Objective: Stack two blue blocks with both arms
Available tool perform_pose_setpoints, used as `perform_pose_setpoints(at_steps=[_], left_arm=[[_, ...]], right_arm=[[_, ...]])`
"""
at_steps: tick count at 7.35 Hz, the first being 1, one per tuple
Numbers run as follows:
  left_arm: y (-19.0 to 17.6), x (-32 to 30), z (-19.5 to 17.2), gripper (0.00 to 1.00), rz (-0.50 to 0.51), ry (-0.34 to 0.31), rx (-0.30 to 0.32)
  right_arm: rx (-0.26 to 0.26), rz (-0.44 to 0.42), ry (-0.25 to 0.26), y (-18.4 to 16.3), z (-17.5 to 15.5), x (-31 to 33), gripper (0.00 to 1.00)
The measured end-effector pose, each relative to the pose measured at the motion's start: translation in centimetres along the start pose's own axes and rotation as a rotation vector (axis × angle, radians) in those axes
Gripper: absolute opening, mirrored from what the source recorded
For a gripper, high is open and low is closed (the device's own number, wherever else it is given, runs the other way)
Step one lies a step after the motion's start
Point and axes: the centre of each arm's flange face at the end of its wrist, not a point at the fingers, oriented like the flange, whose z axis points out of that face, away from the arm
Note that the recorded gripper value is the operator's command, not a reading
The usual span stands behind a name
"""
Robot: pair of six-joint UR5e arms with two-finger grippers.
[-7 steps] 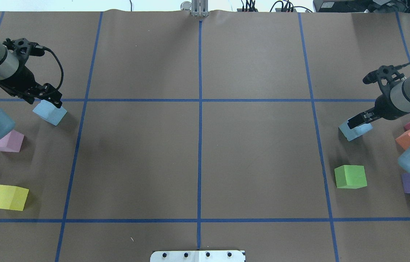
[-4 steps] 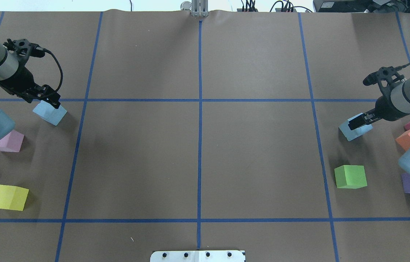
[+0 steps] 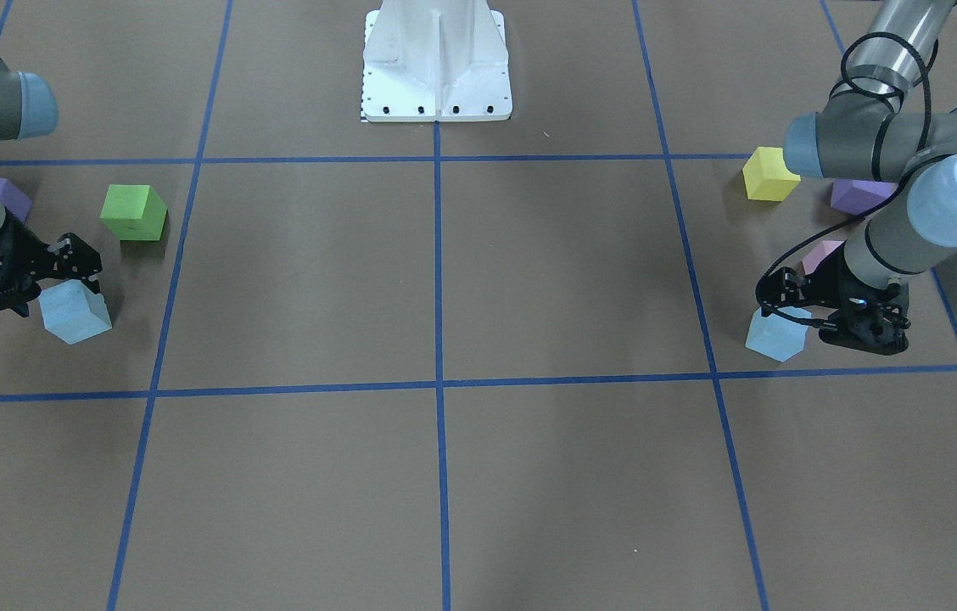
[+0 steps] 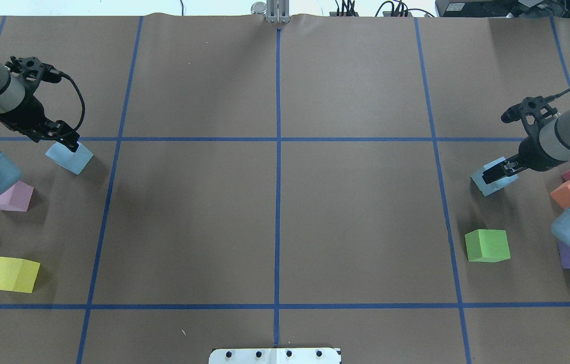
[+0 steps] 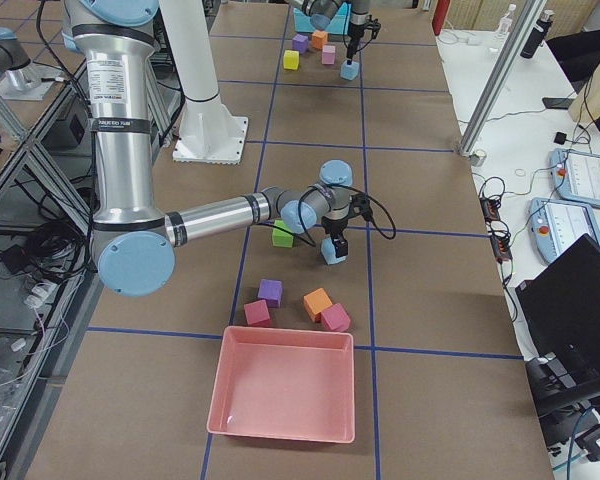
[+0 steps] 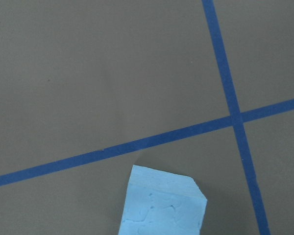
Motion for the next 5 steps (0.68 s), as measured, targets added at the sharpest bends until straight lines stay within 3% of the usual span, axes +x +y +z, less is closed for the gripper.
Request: perform_pose_setpoints(at_steps=[5], left_arm=[[-0.4, -1.8, 2.4, 0.99, 0.006, 0.008, 0.014]], right_arm=[[0.005, -0.021, -0.014, 0.3, 3.5, 0.7, 0.98]])
